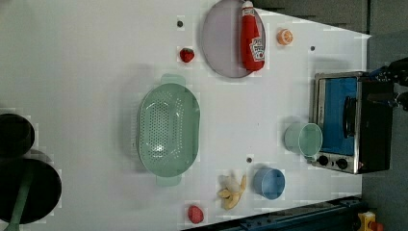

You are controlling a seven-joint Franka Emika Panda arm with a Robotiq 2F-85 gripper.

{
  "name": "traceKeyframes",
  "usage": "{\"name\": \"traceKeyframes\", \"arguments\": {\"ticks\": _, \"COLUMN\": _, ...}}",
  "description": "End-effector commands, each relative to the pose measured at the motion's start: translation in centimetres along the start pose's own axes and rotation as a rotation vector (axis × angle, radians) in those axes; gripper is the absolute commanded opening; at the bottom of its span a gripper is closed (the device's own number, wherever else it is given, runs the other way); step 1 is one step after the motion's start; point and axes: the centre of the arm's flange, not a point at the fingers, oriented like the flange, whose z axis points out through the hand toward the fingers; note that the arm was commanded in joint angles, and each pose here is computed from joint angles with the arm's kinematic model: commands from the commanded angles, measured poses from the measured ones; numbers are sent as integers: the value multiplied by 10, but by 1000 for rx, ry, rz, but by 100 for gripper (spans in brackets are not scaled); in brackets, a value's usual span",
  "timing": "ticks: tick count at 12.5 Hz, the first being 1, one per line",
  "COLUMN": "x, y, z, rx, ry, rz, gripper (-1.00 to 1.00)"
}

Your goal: Drag strainer left to right.

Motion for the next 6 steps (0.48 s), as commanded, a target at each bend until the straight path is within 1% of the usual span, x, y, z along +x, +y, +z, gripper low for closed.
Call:
{"name": "traceKeyframes", "arguments": {"ticks": 1, "x": -69, "y": 132, "z": -97, "rx": 21, "ry": -10, "rz": 148, "gripper": 59}}
{"name": "traceKeyframes", "arguments": {"ticks": 2, "x": -69, "y": 131, "z": -96, "rx": 20, "ry": -10, "rz": 147, "gripper": 82}}
{"name": "traceKeyframes", "arguments": {"ticks": 3, "x": -70, "y": 131, "z": -96, "rx": 20, "ry": -10, "rz": 145, "gripper": 99}}
{"name": "traceKeyframes", "arguments": {"ticks": 4, "x": -73, "y": 125, "z": -96, "rx": 25, "ry": -12, "rz": 134, "gripper": 100}}
{"name": "traceKeyframes", "arguments": {"ticks": 6, "x": -91, "y": 91, "z": -89, "rx": 57, "ry": -17, "rz": 72, "gripper": 100}}
